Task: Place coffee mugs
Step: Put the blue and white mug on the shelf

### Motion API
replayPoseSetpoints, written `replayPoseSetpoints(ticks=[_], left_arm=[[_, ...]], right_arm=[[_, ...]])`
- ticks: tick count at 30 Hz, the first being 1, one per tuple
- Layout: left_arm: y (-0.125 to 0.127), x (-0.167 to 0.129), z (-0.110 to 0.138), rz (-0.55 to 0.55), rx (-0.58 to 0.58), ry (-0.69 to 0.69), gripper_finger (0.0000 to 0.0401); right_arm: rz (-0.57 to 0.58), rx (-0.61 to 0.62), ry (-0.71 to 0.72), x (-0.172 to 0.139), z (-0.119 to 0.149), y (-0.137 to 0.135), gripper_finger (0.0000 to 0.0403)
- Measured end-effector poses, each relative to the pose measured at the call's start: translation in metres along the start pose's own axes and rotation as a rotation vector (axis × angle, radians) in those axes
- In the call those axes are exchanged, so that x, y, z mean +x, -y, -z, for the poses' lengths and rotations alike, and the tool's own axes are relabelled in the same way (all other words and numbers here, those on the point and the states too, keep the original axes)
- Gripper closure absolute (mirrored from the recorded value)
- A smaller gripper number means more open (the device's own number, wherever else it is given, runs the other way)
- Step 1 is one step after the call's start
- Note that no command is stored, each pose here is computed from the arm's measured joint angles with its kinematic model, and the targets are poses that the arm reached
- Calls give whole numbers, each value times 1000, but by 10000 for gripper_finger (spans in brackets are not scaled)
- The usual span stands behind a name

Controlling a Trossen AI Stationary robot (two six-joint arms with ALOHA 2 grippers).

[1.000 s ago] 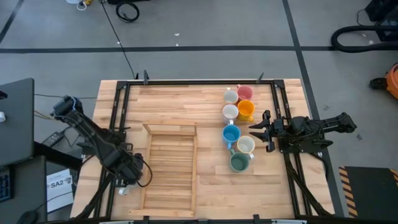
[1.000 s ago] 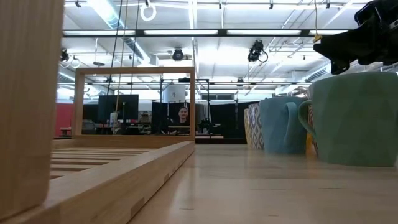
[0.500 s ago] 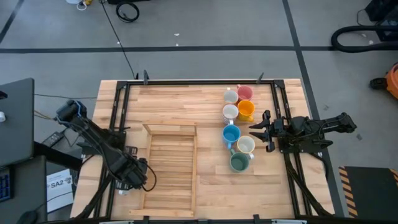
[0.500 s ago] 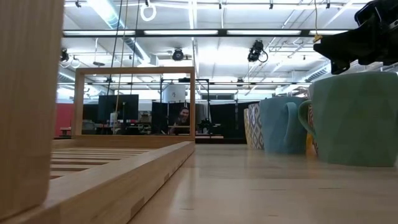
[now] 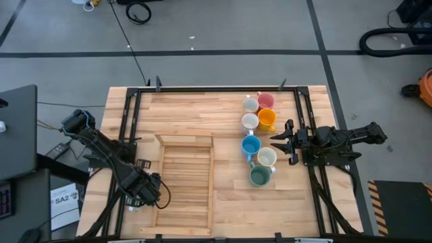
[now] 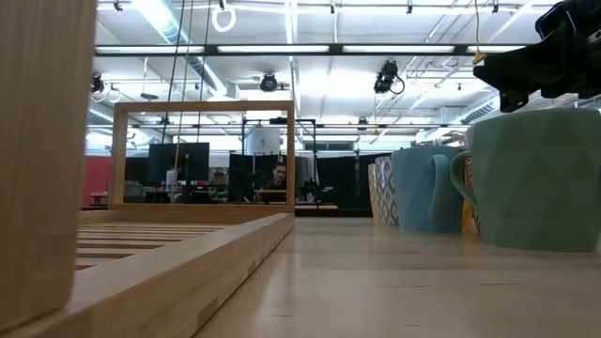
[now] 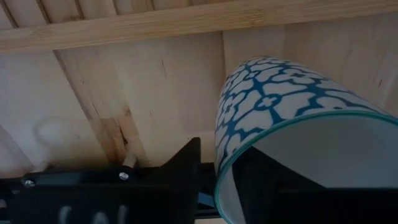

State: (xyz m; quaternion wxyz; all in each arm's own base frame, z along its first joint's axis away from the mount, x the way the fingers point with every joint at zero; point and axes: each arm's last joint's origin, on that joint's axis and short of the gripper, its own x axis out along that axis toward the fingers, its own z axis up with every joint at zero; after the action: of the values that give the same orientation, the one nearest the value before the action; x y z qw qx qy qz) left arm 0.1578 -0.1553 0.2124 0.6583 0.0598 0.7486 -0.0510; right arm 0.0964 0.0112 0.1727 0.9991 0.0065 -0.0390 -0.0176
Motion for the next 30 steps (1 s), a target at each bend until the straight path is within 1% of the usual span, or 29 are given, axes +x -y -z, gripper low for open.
replayPoseSetpoints(ticks=[4,7,10,14,20,24,30], left_arm=[[0,0,0,2,4,-2,355],[0,-1,1,8,5,-4,372],[0,-2,2,13,8,-6,374],[-2,-5,3,20,40,-20,372],[-7,-25,2,17,65,-47,374],[-13,-45,-2,28,48,-40,374],[-30,-70,-15,71,-43,17,374]], right_arm=[[0,0,0,0,0,0,279],[0,0,0,0,0,0,279],[0,0,0,0,0,0,279],[0,0,0,0,0,0,279],[0,0,0,0,0,0,279],[0,0,0,0,0,0,279],[0,0,0,0,0,0,279]])
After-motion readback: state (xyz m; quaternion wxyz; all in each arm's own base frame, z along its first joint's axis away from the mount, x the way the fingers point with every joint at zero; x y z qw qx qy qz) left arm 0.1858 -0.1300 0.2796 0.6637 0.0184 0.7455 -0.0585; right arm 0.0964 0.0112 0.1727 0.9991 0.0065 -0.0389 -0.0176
